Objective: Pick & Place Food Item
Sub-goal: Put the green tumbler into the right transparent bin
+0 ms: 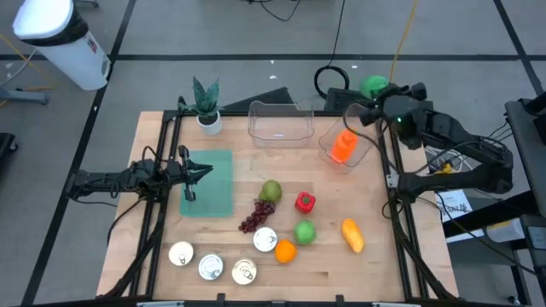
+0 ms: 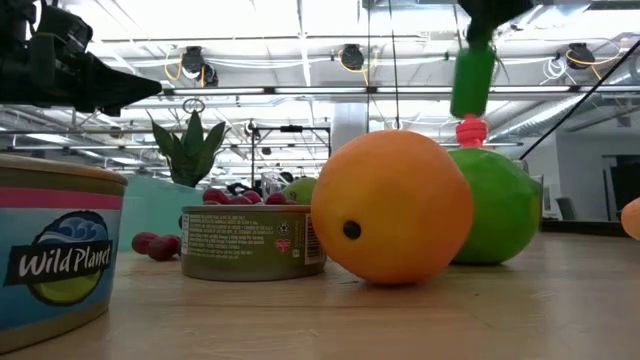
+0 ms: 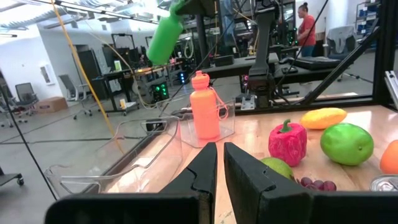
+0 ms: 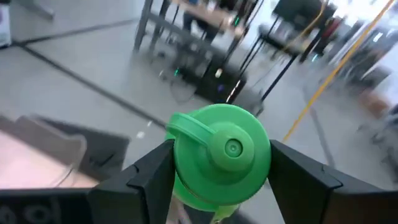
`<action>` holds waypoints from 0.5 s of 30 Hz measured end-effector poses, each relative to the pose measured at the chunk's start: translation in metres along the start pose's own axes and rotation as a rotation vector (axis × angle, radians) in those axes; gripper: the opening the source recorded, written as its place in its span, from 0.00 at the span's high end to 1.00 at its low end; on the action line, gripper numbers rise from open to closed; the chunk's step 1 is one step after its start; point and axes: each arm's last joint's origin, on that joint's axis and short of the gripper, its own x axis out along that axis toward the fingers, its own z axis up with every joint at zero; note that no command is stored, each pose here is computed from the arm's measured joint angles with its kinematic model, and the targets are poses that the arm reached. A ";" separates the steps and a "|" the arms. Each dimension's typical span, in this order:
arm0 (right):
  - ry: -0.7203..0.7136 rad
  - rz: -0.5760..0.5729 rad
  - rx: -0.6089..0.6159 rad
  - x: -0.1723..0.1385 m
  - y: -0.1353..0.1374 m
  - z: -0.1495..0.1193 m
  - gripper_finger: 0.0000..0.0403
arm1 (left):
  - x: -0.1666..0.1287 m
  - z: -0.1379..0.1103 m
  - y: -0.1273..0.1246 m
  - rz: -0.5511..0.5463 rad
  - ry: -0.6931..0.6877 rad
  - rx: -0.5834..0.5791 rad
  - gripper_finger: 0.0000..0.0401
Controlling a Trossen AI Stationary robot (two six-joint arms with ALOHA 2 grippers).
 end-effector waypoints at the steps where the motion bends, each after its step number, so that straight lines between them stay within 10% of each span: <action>1: 0.031 0.021 0.015 0.003 -0.001 -0.003 0.46 | 0.000 0.000 0.000 0.000 0.000 0.000 0.90; 15: 0.299 0.157 0.116 0.023 -0.018 -0.024 0.46 | 0.000 0.000 0.000 0.000 0.000 0.000 0.90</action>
